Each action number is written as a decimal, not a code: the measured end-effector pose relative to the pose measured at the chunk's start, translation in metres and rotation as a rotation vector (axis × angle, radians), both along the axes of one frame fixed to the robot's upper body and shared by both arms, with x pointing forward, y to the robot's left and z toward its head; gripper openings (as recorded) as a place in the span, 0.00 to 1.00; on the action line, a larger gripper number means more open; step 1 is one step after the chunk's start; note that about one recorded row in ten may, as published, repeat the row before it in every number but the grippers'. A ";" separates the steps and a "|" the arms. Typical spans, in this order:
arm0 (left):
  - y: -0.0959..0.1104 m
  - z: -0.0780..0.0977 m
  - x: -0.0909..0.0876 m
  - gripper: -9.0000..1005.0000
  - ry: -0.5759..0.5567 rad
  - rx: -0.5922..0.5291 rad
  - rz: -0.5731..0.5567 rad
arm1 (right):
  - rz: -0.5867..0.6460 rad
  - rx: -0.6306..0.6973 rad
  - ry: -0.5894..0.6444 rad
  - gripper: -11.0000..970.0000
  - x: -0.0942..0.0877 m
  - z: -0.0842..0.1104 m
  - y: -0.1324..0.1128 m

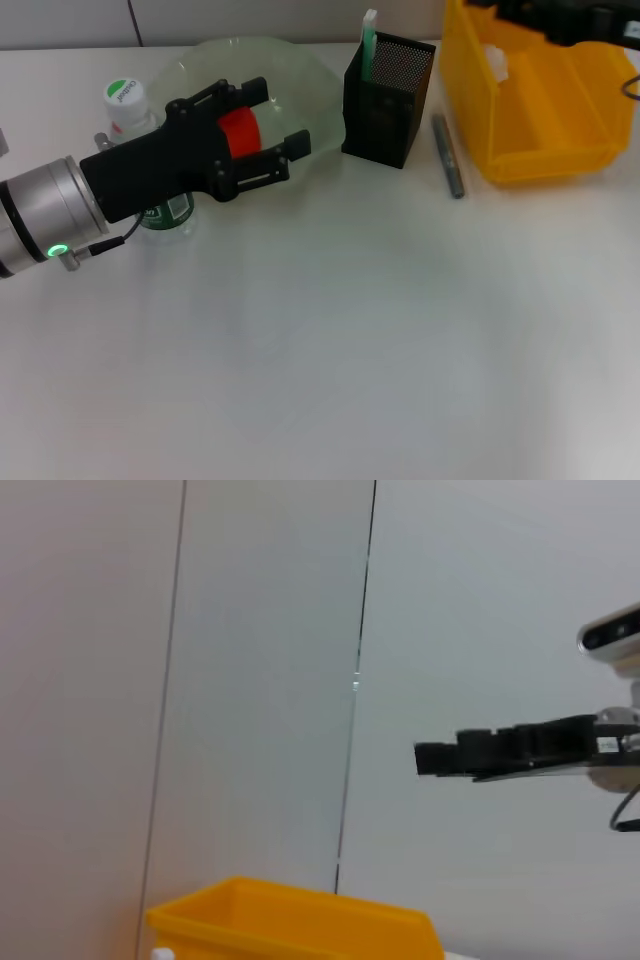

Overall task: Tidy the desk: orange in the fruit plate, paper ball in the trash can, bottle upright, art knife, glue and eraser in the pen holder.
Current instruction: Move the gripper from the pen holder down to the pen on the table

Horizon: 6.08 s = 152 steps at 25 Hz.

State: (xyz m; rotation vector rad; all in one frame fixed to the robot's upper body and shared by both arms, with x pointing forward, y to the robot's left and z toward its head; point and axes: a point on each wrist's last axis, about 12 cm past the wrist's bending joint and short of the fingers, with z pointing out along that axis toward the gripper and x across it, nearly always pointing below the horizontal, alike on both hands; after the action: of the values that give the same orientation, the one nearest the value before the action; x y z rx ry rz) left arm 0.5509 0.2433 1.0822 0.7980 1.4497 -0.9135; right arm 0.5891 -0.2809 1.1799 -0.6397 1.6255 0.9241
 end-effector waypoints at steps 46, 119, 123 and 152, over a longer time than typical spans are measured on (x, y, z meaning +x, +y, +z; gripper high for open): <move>0.016 -0.014 -0.004 0.82 0.072 -0.036 0.156 | 1.074 -1.814 -0.915 0.41 0.001 -0.002 0.154; 0.021 -0.012 0.007 0.82 0.024 -0.006 0.237 | 1.400 -1.987 -1.134 0.37 0.030 -0.057 0.158; 0.021 -0.012 0.007 0.82 0.022 -0.006 0.237 | 1.405 -1.989 -1.130 0.37 0.031 -0.058 0.158; 0.024 -0.014 0.004 0.82 0.007 0.010 0.244 | 1.417 -1.999 -1.133 0.36 0.032 -0.066 0.162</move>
State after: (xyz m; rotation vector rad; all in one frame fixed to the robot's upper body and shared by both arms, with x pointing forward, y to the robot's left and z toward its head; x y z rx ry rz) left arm 0.5552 0.2670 1.0680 0.6097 1.5209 -0.7241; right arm 0.6214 -0.1186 1.1135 -3.0300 0.2155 -0.7495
